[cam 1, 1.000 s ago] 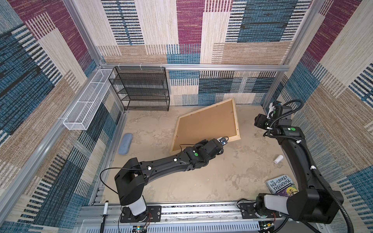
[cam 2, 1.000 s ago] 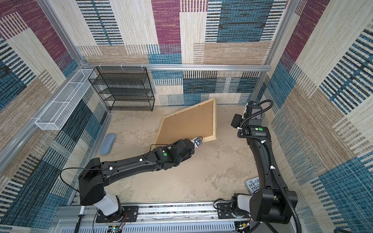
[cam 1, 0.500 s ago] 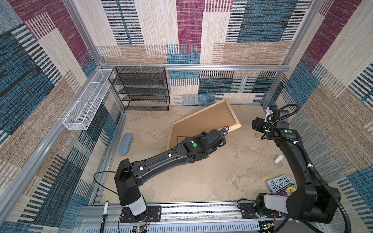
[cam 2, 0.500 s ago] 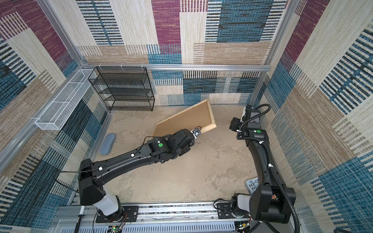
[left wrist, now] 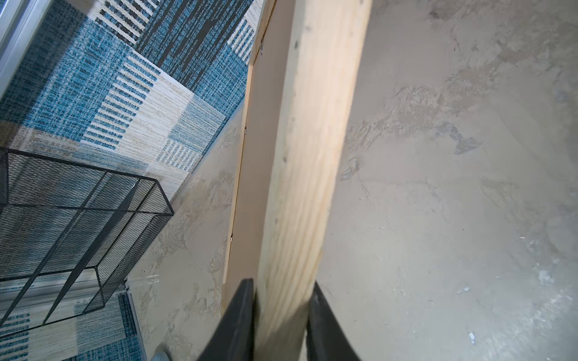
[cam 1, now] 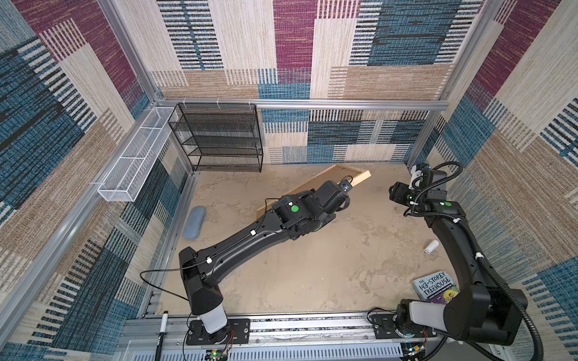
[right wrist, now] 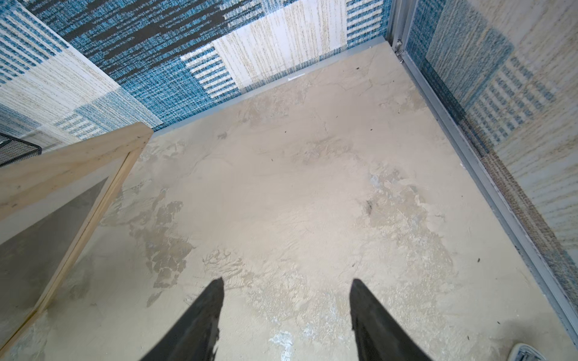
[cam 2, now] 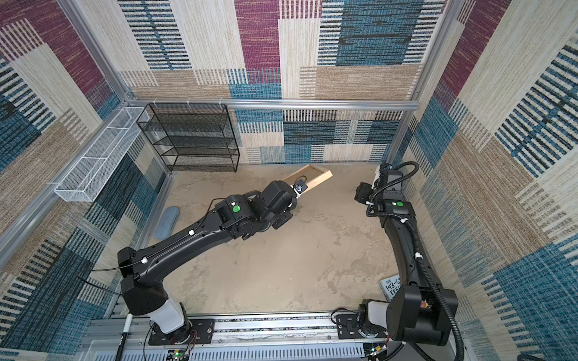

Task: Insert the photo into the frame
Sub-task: 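Lift the frame's near edge with the left gripper, tilting it upright while right withdraws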

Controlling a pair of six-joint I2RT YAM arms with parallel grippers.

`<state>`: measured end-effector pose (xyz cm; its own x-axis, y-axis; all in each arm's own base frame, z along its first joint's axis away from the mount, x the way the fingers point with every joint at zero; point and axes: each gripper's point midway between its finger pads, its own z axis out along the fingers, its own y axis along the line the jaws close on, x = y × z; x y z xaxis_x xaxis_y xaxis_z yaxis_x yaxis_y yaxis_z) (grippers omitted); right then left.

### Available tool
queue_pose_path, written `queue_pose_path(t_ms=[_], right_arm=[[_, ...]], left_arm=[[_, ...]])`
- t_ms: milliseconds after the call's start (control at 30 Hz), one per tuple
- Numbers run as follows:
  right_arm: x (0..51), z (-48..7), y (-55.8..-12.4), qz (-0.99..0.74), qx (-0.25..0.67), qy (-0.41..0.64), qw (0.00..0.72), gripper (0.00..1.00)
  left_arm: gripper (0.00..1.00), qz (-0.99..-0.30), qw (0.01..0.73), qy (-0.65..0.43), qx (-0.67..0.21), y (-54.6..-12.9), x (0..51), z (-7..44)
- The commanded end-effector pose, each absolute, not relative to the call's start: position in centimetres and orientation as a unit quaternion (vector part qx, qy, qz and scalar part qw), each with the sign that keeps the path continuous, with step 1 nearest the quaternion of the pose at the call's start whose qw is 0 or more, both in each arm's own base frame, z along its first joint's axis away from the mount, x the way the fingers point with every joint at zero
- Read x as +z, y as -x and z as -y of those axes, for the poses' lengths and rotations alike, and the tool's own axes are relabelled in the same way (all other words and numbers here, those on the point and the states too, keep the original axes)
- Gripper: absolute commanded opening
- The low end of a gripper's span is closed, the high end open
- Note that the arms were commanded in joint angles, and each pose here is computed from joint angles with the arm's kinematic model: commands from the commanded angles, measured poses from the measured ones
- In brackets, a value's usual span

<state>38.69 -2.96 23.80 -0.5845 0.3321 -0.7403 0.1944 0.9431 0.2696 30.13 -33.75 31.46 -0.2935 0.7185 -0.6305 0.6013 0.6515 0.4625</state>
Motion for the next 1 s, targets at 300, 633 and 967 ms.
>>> queue_pose_path(t_ms=[300, 633, 967], right_arm=[[23.1, 2.4, -39.2, -0.889, 0.093, -0.137, 0.427, 0.65], [22.9, 2.3, -39.6, -0.891, 0.097, -0.131, 0.424, 0.65], [22.5, 1.9, -39.8, -0.895, 0.107, -0.125, 0.415, 0.65]], left_arm=[[0.2, -0.855, 0.383, -0.35, -0.024, -31.3, 33.4, 34.8], [0.2, -0.846, 0.417, -0.314, -0.108, -31.4, 38.4, 35.4], [0.19, -0.861, 0.411, -0.267, -0.138, -33.0, 39.0, 33.9]])
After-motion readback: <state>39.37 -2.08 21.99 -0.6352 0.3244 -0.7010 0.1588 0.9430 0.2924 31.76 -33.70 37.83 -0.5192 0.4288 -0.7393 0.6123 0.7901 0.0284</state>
